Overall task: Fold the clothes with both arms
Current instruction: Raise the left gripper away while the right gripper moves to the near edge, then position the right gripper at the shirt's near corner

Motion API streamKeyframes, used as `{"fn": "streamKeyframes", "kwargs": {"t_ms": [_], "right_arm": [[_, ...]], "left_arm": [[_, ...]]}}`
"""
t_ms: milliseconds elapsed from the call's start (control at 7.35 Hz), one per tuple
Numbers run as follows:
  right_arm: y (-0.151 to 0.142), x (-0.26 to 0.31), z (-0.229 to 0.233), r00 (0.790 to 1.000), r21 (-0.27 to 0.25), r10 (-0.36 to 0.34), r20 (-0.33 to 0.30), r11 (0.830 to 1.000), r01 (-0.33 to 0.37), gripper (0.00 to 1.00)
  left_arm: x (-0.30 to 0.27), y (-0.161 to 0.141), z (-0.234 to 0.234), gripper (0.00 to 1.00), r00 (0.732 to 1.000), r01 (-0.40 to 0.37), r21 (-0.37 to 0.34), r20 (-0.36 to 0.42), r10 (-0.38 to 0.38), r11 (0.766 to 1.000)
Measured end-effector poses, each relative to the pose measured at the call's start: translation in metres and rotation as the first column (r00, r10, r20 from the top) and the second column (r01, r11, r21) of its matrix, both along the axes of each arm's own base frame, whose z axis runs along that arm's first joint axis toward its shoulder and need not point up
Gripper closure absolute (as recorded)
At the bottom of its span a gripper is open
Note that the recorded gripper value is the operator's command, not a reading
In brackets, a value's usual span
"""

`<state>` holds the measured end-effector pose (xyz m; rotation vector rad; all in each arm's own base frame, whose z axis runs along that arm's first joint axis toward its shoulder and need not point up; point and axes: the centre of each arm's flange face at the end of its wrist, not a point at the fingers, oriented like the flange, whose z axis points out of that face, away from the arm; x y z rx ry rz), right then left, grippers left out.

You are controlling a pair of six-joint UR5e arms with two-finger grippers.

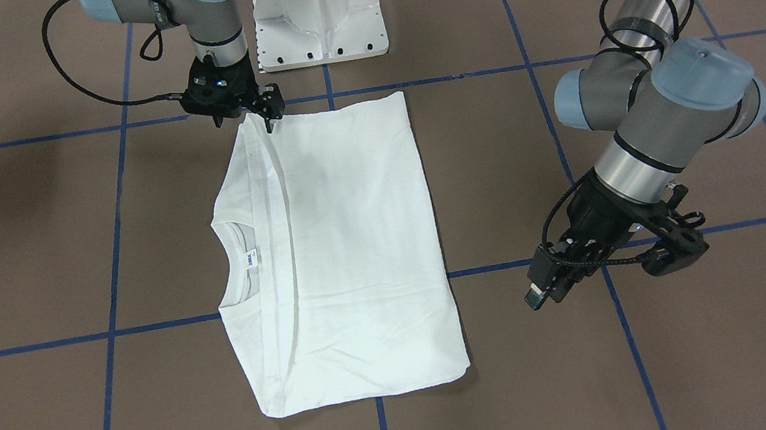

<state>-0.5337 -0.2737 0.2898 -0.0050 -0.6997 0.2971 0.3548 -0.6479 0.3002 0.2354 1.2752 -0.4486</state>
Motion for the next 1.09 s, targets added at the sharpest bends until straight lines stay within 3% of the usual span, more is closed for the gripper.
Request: {"fn": "streamKeyframes", "kwargs": {"t_ms": [544, 816, 1088], "right_arm": [[-0.018, 0.005, 0.023, 0.997, 0.055, -0.052, -0.056, 0.997, 0.055, 0.0], [-0.014, 0.034, 0.05, 0.994, 0.045, -0.063, -0.09, 0.997, 0.068, 0.0], [-0.003, 0.053, 0.045, 0.995, 0.036, -0.059, -0.078, 0.997, 0.062, 0.0]], "left_arm": [[-0.016, 0.006, 0.002, 0.49, 1.0, -0.014, -0.001, -0.012, 0.014, 1.0], [-0.032, 0.001, 0.0, 0.49, 0.999, -0.024, -0.004, -0.025, 0.024, 1.0], [-0.044, -0.002, -0.002, 0.49, 0.999, -0.03, -0.009, -0.031, 0.03, 0.999]]}}
